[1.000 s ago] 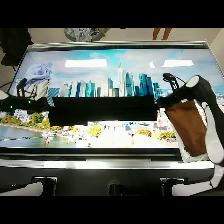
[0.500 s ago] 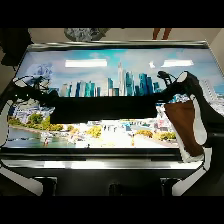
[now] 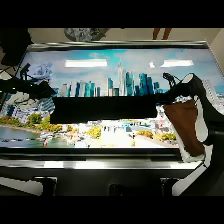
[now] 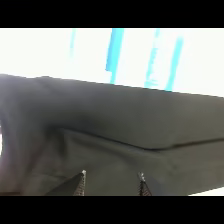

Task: Fold the shirts.

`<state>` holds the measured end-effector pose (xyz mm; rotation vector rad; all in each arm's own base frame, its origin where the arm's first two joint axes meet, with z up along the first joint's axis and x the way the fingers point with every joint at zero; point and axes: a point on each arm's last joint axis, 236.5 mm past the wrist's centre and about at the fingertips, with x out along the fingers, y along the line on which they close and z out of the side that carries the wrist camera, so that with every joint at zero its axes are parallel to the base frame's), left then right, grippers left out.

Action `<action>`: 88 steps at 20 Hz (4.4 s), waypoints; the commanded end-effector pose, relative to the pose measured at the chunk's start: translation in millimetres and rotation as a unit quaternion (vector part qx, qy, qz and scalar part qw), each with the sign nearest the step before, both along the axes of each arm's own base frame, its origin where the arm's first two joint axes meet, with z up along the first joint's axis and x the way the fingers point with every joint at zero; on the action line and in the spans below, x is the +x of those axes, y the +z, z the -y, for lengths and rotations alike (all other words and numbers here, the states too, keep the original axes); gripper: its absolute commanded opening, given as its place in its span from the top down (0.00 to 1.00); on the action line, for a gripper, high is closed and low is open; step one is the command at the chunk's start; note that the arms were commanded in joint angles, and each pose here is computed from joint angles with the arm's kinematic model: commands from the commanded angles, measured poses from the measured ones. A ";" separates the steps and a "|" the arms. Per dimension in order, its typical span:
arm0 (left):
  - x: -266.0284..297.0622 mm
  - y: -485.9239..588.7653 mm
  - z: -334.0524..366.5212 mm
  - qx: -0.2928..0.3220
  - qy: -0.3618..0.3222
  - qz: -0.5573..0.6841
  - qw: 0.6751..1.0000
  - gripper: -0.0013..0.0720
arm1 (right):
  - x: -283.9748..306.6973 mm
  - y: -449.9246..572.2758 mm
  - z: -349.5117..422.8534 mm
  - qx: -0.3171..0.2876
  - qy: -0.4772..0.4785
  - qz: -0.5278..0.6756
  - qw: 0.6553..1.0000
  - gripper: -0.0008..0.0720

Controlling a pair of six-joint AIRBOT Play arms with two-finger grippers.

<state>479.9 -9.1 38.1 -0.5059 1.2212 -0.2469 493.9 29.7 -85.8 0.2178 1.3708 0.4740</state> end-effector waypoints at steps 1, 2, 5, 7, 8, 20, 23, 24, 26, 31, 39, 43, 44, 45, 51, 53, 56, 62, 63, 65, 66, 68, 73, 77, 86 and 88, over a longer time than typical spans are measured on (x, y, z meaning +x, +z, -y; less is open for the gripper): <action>-4.5 38.2 12.7 0.014 -0.021 0.045 0.999 0.44 | -11.8 -15.7 -25.7 0.029 0.011 -0.040 0.999 0.18; -6.0 45.8 18.4 0.016 -0.028 0.055 0.998 0.44 | -17.4 -17.0 -31.8 0.031 0.017 -0.052 0.998 0.29; -9.2 52.9 39.4 0.016 -0.050 0.063 0.997 0.44 | -16.2 -5.3 -43.9 0.056 0.020 -0.046 0.997 0.92; -11.3 45.7 60.6 0.014 -0.073 0.055 0.996 0.50 | -9.2 24.6 -57.0 0.085 0.046 0.000 0.995 0.92; -12.6 38.6 76.1 0.012 -0.092 0.049 0.994 0.68 | -7.6 44.0 -61.9 0.096 0.047 0.017 0.994 0.92; -54.5 -73.8 317.7 -0.134 -0.182 -0.011 0.974 0.94 | -87.2 243.1 -100.1 0.107 0.101 0.119 0.982 0.92; -56.4 -86.7 353.9 -0.207 -0.141 -0.047 0.967 0.94 | -103.1 264.5 -101.3 0.107 0.093 0.124 0.982 0.92; -62.9 -93.4 366.4 -0.219 -0.139 -0.060 0.964 0.94 | -108.0 272.5 -101.6 0.107 0.092 0.130 0.981 0.92; -74.6 -103.2 394.2 -0.235 -0.132 -0.072 0.960 0.94 | -116.2 288.7 -102.2 0.106 0.084 0.145 0.980 0.92; -77.7 -95.2 426.8 -0.238 -0.143 -0.020 0.960 0.94 | -113.9 309.1 -101.5 0.107 0.053 0.176 0.977 0.92; -10.4 49.1 234.9 -0.055 -0.165 0.180 0.968 0.94 | -68.7 284.4 -181.6 0.194 0.065 0.171 0.964 0.92; -7.9 128.7 138.9 -0.025 -0.095 0.247 0.964 0.94 | -51.2 254.6 -273.0 0.251 0.069 0.158 0.952 0.92; -11.8 141.6 122.1 -0.021 -0.083 0.256 0.963 0.94 | -48.8 240.0 -294.1 0.260 0.064 0.145 0.953 0.92; -15.7 151.1 110.0 -0.017 -0.075 0.262 0.962 0.94 | -46.5 223.3 -313.2 0.265 0.059 0.132 0.953 0.92; -34.7 160.1 97.2 -0.009 -0.081 0.255 0.963 0.94 | -41.6 135.4 -399.6 0.296 -0.006 0.059 0.953 0.71; -36.6 150.2 98.7 -0.007 -0.088 0.249 0.965 0.94 | -32.4 132.0 -413.2 0.326 -0.032 0.060 0.943 0.24; -41.7 128.8 98.0 -0.008 -0.090 0.224 0.970 0.94 | -29.7 140.7 -381.6 0.313 0.035 0.093 0.945 0.14; -42.7 112.3 86.6 0.020 -0.094 0.214 0.972 0.94 | -55.0 83.1 -121.1 -0.017 0.067 -0.029 0.997 0.11; -42.2 112.4 84.3 0.020 -0.091 0.214 0.972 0.94 | -71.5 69.4 -84.9 -0.071 0.060 -0.074 0.993 0.11; -42.0 112.6 84.3 0.020 -0.091 0.214 0.972 0.94 | -82.5 48.9 -89.4 -0.042 0.046 -0.102 0.993 0.11; -42.1 112.6 85.1 0.020 -0.092 0.214 0.972 0.94 | -77.3 39.9 -110.1 0.004 0.029 -0.096 0.995 0.11; -42.5 112.5 85.1 0.019 -0.092 0.213 0.972 0.94 | -70.4 21.7 -142.9 0.067 -0.001 -0.099 0.993 0.11; -42.7 112.3 85.2 0.019 -0.092 0.213 0.973 0.94 | -64.7 -3.7 -209.2 0.154 -0.008 -0.112 0.982 0.16; -42.7 112.3 85.2 0.019 -0.092 0.213 0.972 0.94 | -58.5 3.1 -214.5 0.164 0.001 -0.089 0.982 0.92; -42.7 112.3 85.1 0.019 -0.092 0.213 0.972 0.94 | -35.1 201.2 -42.5 0.186 -0.076 0.123 0.972 0.92; -42.6 112.4 85.2 0.019 -0.092 0.213 0.972 0.94 | -47.4 233.1 8.4 0.174 -0.130 0.150 0.964 0.92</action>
